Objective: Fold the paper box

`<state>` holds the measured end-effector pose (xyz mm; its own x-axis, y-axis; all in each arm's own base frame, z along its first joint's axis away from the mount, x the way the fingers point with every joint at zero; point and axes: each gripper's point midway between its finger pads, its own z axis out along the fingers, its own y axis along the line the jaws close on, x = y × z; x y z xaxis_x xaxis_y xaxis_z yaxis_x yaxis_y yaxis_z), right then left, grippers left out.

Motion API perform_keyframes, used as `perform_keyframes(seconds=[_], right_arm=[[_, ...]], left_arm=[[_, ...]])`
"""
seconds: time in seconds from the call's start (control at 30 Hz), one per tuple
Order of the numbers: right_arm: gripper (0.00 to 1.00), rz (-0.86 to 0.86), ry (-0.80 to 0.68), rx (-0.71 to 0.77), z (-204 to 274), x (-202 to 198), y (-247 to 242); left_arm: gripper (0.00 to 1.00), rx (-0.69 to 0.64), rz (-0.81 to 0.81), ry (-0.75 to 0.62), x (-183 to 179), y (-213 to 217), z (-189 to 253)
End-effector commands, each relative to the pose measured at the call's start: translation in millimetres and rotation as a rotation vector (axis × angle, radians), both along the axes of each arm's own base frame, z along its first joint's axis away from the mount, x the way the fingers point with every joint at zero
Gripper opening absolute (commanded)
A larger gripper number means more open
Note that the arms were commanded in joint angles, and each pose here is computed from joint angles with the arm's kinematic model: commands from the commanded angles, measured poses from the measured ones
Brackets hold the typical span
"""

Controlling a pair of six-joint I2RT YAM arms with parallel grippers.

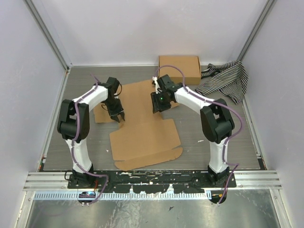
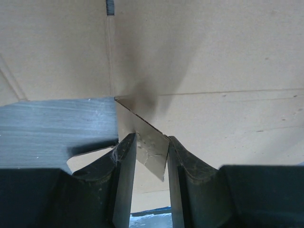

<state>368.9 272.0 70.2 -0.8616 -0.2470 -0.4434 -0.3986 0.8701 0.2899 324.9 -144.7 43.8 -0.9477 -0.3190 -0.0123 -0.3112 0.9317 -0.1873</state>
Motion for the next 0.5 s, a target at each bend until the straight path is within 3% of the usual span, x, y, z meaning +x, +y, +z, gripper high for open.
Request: perform_keyframes(seconds=[0.0, 0.47], right_arm=[[0.49, 0.015, -0.01, -0.001, -0.5, 3.2, 10.7], [0.51, 0.05, 0.072, -0.064, -46.1, -19.8, 27.6]], left_arm=[[0.38, -0.022, 0.005, -0.011, 13.2, -12.0, -5.7], [0.38, 0.021, -0.024, 0.09, -4.6, -14.8, -49.0]])
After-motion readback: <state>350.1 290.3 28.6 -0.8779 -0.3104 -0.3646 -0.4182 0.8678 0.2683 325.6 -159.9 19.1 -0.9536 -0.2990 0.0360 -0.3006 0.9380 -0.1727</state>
